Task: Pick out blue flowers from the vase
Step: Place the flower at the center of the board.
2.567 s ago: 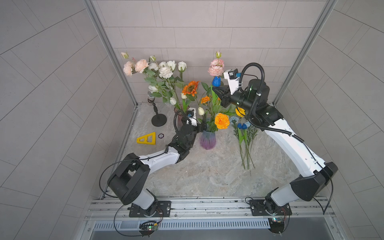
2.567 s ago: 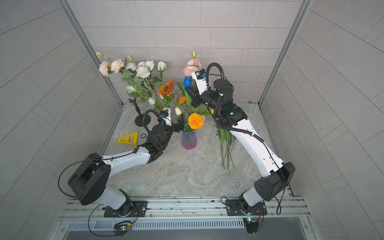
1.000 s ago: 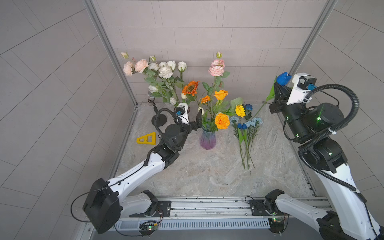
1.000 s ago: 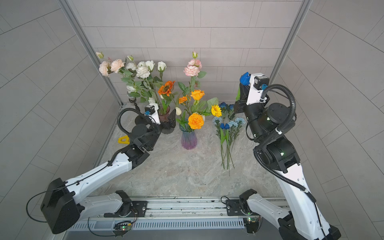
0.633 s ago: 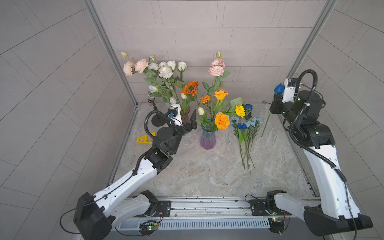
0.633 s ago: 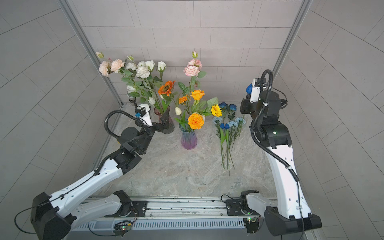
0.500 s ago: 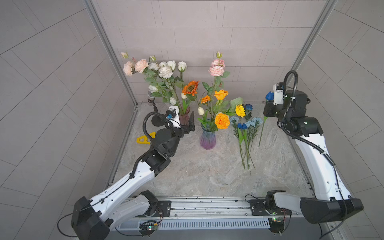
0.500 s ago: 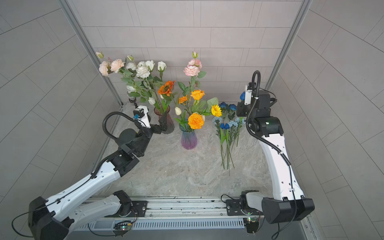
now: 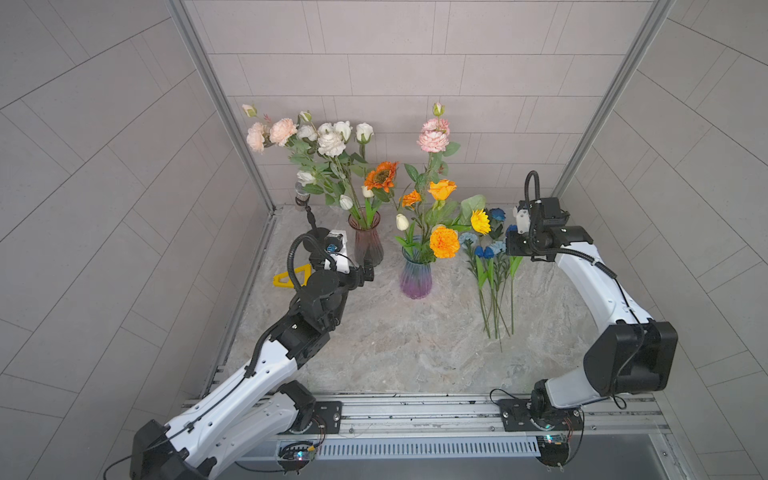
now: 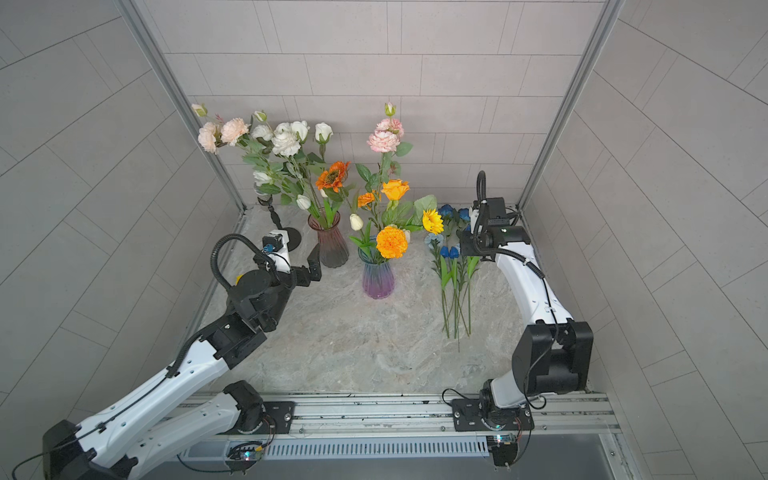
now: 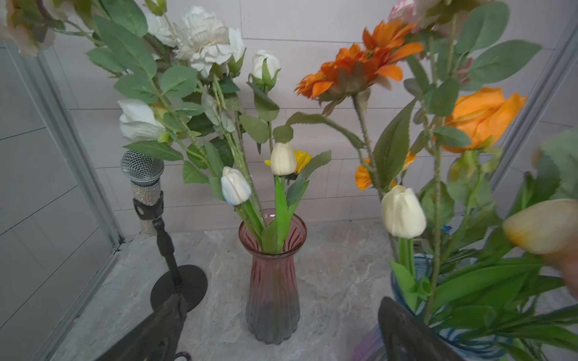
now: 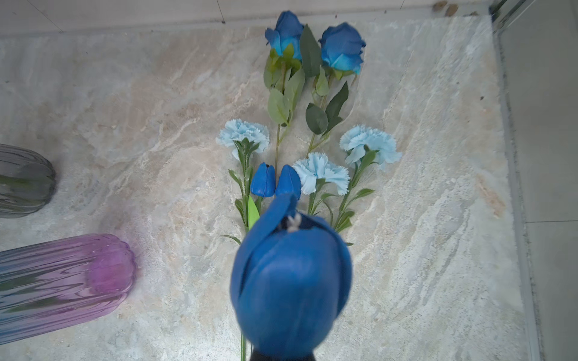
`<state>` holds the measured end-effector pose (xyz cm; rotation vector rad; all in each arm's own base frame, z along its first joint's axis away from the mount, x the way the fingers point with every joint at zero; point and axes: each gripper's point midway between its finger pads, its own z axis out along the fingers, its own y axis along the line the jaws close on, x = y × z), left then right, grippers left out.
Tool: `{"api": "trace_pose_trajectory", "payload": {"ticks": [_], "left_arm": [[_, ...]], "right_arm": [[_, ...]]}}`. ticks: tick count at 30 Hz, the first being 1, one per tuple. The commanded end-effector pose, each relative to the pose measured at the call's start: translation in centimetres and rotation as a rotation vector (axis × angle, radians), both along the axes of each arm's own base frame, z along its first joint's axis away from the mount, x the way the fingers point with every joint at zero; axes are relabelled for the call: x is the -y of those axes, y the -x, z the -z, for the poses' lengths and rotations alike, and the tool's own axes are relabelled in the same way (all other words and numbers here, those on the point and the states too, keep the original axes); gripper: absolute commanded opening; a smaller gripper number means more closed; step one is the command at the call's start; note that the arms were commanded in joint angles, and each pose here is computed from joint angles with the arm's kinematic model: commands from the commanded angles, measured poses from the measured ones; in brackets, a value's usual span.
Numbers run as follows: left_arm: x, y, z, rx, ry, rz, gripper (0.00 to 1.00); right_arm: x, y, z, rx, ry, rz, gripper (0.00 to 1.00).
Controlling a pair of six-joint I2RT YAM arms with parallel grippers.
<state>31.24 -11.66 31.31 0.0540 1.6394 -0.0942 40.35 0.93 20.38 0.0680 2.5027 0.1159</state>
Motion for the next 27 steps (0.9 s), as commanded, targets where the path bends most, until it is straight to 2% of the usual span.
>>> {"api": "trace_pose_trajectory", "payload": {"ticks": [1,17,22,27], "left_arm": [[-1.8,-0.2,2.5,-0.079,0.011,-0.064,1.00],[-3.5,-1.1,5.1,-0.138,-0.023,-0.148,1.00],[-3.6,-1.3,6.7,-0.184,-0.043,-0.163,1.00],[-4.6,-1.5,8.3,-0.225,-0.088,-0.234,1.00]], "right_arm": [[-0.1,-1.0,1.3,-0.025,-0.013,-0.001,0.00],[0.8,-5.7,9.9,-0.194,0.017,-0.005,0.00],[1.0,-6.1,11.3,-0.221,0.029,-0.010,0.00],[1.4,-6.7,11.1,-0.200,0.049,0.002,0.02]]}}
